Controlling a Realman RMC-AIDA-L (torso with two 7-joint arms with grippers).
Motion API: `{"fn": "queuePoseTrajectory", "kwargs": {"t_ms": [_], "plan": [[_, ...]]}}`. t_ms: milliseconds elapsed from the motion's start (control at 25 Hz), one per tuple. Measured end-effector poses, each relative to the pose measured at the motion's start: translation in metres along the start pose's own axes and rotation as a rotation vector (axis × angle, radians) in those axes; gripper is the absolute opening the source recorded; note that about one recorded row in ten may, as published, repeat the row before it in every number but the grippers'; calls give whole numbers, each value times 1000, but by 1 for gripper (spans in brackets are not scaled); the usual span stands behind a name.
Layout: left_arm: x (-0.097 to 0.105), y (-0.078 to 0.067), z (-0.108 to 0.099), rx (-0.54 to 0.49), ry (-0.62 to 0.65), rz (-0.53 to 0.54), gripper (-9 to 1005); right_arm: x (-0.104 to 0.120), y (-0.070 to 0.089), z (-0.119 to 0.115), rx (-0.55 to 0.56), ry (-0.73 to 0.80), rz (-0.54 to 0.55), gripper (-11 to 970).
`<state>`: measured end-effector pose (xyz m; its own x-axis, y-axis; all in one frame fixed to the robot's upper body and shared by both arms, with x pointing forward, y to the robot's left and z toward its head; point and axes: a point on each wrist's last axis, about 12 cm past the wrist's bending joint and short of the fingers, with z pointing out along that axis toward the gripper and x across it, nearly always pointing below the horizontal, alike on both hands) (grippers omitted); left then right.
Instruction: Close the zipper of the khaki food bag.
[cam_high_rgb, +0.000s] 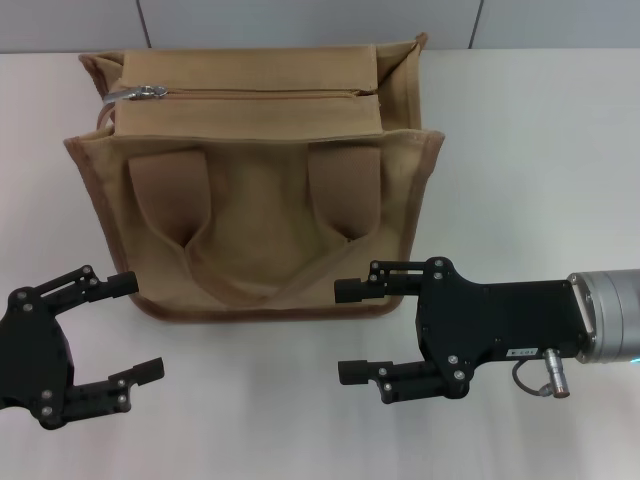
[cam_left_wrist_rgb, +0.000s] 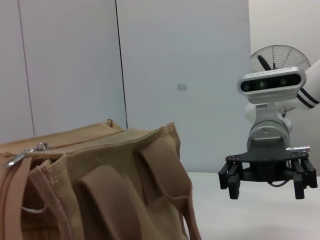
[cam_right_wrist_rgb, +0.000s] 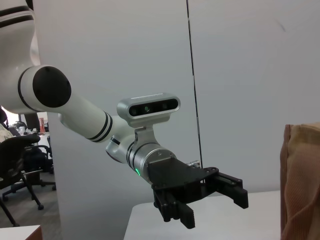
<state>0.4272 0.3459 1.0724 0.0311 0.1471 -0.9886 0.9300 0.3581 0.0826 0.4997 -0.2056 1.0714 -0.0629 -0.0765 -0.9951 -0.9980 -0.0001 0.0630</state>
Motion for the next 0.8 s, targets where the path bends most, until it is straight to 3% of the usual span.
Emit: {"fn": "queuePoseTrajectory", "kwargs": {"t_ms": [440,800], "plan": [[2,-1,-2,-29,-7,0,805,1,1,1,0,-5,9,726],[9,-2,-20,-342,-115,-3,786,11,10,4,46,-66,11,726]]}}
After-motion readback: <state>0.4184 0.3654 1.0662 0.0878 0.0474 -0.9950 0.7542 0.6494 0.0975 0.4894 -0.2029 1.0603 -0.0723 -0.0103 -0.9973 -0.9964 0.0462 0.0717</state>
